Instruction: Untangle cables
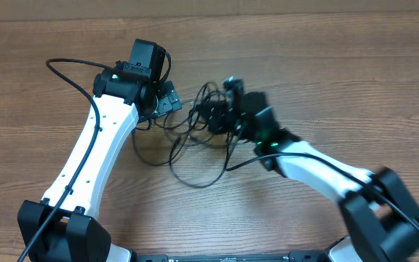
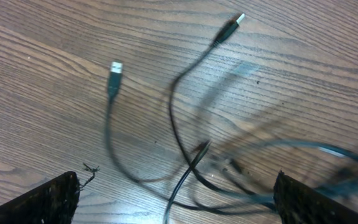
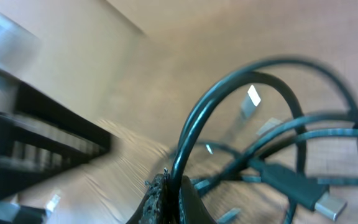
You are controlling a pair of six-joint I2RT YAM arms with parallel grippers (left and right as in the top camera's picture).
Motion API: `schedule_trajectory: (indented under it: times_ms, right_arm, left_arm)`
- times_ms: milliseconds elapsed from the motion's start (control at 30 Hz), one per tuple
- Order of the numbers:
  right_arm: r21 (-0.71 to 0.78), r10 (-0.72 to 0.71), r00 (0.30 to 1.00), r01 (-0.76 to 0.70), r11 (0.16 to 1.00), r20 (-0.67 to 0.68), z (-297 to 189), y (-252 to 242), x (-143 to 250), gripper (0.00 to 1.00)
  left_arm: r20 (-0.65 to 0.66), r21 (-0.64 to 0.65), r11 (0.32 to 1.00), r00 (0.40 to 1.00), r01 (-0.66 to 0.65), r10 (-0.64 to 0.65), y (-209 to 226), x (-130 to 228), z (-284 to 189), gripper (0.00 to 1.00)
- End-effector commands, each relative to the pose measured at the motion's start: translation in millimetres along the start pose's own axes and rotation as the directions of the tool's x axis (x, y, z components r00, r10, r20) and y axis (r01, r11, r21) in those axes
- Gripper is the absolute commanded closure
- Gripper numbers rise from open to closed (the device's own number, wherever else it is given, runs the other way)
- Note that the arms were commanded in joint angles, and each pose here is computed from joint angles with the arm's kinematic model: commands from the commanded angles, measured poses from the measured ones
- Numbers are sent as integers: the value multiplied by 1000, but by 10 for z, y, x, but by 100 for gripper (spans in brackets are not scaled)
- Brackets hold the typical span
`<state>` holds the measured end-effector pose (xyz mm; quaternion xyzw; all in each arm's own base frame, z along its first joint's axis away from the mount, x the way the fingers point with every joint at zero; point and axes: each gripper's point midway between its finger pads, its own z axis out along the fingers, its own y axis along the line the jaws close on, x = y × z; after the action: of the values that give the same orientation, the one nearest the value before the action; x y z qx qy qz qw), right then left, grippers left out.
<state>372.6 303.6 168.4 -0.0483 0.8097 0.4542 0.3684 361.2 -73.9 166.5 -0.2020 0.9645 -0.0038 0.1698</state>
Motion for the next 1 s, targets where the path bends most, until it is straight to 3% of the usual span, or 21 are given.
schedule_trajectory:
  times_ms: [0, 467, 667, 967]
  right_arm:
    - [-136, -49, 996, 59, 989, 72, -338, 412, -437, 96]
    - [-362, -61, 970, 145, 921, 235, -1277, 1286, -1002, 96]
    - [-470, 14, 948, 145, 871, 319, -1708, 1668, -1229, 96]
    - [-497, 66, 930, 132, 857, 361, -1994, 1699, -1415, 96]
  left_arm:
    - [9, -15, 1000, 1000, 22, -22, 22, -25, 11, 1]
    - [9, -15, 1000, 1000, 22, -22, 22, -25, 11, 0]
    - [9, -15, 1000, 1000, 22, -22, 22, -25, 11, 1]
    - [9, -15, 1000, 1000, 22, -22, 22, -25, 11, 1]
